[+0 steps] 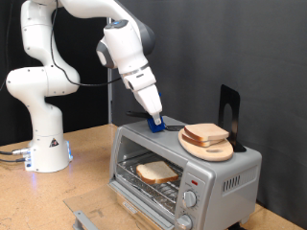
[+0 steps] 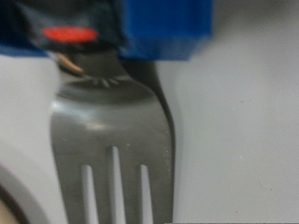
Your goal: Make a piece of toast with the oven
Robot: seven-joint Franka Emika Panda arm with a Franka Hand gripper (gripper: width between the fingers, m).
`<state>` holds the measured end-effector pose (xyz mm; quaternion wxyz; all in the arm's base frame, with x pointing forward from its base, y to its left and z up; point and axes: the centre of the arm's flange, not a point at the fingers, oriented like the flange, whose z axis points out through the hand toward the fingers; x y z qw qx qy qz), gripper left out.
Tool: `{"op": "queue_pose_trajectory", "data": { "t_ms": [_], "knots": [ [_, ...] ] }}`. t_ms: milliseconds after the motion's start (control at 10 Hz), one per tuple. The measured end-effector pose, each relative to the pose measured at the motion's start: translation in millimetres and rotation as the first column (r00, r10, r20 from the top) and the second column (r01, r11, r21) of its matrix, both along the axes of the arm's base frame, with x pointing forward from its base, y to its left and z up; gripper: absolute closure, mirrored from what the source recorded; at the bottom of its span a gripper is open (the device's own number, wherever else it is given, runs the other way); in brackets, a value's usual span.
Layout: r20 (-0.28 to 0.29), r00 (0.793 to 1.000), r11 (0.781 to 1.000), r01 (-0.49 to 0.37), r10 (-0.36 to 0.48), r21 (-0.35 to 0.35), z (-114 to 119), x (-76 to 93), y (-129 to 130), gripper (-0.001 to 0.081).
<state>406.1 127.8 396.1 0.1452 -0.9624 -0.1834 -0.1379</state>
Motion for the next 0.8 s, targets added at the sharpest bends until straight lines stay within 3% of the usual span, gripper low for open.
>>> {"op": "queue_pose_trajectory", "data": {
  "t_ms": [300,500,800],
  "knots": [
    [-0.031,1.0,0.999,0.0,0.001,0.049,24.4,-0.7,-17.5,0.0124],
    [-0.097,0.995,0.994,-0.008,0.019,0.113,46.7,-1.6,-31.3,0.0124],
    [-0.078,0.997,0.992,0.007,0.003,0.128,44.1,-0.3,-39.5,0.0124]
  ]
}}
